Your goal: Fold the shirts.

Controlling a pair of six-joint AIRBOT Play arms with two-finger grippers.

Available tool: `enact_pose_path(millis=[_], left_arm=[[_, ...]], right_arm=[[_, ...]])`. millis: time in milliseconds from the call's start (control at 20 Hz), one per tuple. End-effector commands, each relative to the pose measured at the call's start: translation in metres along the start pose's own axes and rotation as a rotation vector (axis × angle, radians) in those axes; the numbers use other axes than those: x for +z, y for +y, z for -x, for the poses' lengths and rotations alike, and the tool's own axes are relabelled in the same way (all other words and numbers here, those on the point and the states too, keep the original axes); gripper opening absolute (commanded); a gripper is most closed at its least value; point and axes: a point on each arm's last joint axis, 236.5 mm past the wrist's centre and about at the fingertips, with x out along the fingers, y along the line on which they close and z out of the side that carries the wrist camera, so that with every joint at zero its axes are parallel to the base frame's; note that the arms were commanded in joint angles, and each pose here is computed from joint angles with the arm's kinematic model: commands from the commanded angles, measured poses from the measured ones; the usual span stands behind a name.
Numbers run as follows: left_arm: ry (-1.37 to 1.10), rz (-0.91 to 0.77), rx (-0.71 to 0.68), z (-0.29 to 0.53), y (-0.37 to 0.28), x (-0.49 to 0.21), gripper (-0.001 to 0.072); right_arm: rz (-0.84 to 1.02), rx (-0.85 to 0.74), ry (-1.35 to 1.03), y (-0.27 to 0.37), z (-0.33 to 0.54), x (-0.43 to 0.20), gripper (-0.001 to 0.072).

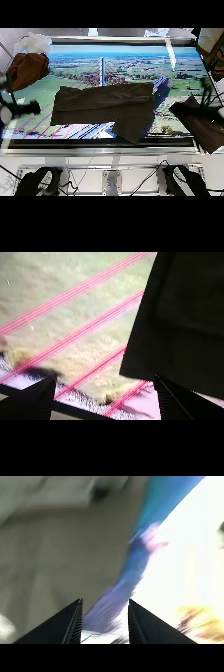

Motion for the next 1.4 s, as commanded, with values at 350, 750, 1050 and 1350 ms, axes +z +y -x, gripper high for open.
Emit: enact_pose_path(millis=[350,750,1050,1350], left_arm=[[-0.075,0.19,-0.224,-0.008,-0.048,-0.015,0.0694],[-0.07,0.2,-0.237,-0.007,-0.051,-0.015,0.0694],[-0.07,0.198,-0.242,-0.007,-0.052,-0.015,0.0694],[-0.07,0.198,-0.243,-0.007,-0.053,-0.015,0.0694]], right_arm=[[-0.486,0.311,0.145,0.04,-0.08,-0.128,0.0344],[-0.438,0.205,0.081,0.058,-0.115,-0.137,0.0344],[-0.461,0.092,0.024,0.03,-0.12,-0.13,0.0344],[-0.572,0.058,-0.033,0.016,-0.128,-0.118,0.0344]])
